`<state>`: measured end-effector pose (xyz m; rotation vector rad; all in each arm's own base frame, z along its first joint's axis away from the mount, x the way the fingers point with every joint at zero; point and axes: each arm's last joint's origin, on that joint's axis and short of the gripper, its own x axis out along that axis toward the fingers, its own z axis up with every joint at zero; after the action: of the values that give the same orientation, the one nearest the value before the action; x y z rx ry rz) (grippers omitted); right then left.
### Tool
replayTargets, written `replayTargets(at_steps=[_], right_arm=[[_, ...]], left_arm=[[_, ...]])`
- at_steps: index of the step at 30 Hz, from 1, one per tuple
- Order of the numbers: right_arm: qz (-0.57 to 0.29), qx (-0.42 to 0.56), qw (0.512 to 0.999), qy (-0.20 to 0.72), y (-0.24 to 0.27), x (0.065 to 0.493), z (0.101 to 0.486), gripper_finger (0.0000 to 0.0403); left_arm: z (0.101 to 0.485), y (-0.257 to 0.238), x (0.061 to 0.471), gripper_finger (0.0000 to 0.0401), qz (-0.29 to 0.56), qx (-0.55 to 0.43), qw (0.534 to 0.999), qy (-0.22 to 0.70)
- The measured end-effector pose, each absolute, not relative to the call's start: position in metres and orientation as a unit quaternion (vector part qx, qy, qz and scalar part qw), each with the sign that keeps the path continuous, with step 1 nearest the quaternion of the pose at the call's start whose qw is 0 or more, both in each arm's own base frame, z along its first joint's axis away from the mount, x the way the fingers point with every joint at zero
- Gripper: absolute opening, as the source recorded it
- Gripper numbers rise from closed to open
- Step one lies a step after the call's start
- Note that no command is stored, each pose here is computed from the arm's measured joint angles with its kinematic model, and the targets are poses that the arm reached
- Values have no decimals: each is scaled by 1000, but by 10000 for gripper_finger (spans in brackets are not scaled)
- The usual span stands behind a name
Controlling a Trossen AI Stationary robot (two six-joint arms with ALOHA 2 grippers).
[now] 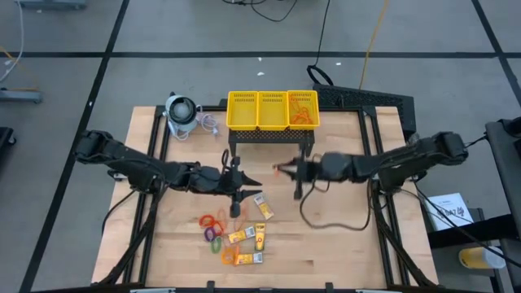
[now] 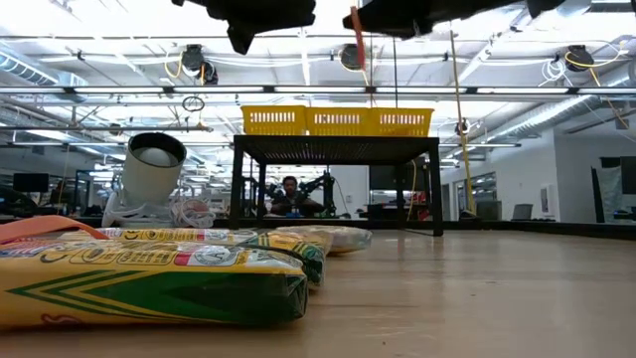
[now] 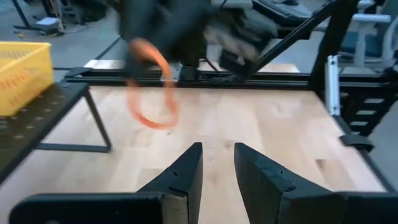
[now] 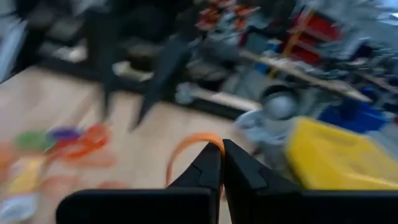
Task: Pick & Place Office Desk Supplies
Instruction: Put the orange rubber band into the right yellow bin on the shelf
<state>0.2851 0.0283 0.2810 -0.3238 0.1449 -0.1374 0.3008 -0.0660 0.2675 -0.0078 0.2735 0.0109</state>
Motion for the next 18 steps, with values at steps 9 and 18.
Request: replayTargets(at_steps=[9,18], right_arm=[[-207,-149,967,20,-43,263,312,1],[-322,-106,940,48,-108,250,303,2]], left_arm=[[267,-50,304,99,29,12,990,138],[265,-47,303,99,34,7,988,152]])
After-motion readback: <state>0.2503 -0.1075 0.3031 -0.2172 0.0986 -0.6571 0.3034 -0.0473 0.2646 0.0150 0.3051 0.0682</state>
